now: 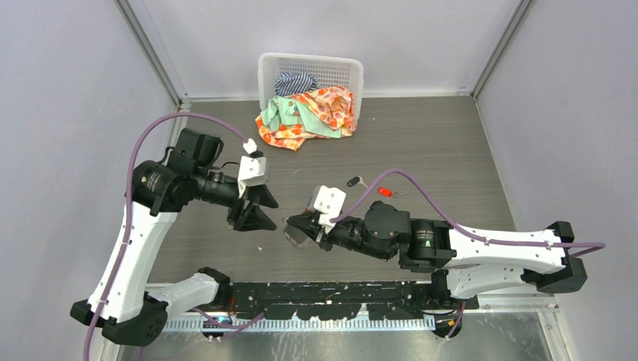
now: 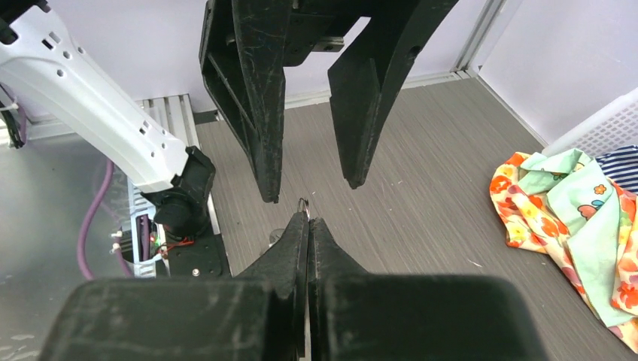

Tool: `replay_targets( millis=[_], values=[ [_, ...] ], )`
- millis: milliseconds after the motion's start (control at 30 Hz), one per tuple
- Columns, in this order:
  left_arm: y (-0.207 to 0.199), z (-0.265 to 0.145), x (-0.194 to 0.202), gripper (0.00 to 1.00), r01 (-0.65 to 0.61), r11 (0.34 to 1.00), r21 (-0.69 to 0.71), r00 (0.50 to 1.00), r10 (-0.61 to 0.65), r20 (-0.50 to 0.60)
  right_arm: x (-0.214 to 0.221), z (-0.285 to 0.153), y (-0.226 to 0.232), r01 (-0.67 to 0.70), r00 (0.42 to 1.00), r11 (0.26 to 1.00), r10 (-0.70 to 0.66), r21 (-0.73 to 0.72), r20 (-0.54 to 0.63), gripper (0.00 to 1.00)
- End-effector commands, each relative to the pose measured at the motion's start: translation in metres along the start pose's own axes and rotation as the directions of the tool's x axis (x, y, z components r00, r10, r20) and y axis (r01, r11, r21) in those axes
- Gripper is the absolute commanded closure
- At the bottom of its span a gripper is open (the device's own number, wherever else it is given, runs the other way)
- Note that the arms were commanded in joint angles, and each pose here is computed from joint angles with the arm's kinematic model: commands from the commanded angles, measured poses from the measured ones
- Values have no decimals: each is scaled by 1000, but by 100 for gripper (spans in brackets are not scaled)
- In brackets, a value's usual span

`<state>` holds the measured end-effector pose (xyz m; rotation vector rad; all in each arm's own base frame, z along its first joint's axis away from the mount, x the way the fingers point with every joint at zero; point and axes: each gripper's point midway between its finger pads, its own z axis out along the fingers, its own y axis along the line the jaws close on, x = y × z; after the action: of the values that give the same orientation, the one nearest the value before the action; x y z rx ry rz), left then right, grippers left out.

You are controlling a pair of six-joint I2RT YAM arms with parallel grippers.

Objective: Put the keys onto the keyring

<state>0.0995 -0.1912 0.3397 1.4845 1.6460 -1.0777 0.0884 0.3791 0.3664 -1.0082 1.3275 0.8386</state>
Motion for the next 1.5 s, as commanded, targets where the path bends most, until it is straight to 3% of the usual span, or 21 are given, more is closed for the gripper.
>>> replay_targets(
  millis=[0,167,533,933,1467],
  values=[
    [4,-2,-13,46,-108,993,-39,994,107,-8,-30,-10,-10,-26,994,999,23,35,103,99],
    [-5,12,-10,54,-131,991,14,990,132,-49,-30,-11,-10,-42,993,999,37,35,113,99],
    [-6,13,-19,63,-174,985,-15,984,173,-52,-25,-10,-6,-54,993,998,52,16,104,99],
    [-5,15,-22,75,-130,991,-42,991,129,-22,-22,-5,-6,-61,994,998,58,30,89,99],
    [-10,17,-18,63,-115,993,-20,993,114,-15,-21,3,-11,-68,996,995,64,71,69,99]
  ],
)
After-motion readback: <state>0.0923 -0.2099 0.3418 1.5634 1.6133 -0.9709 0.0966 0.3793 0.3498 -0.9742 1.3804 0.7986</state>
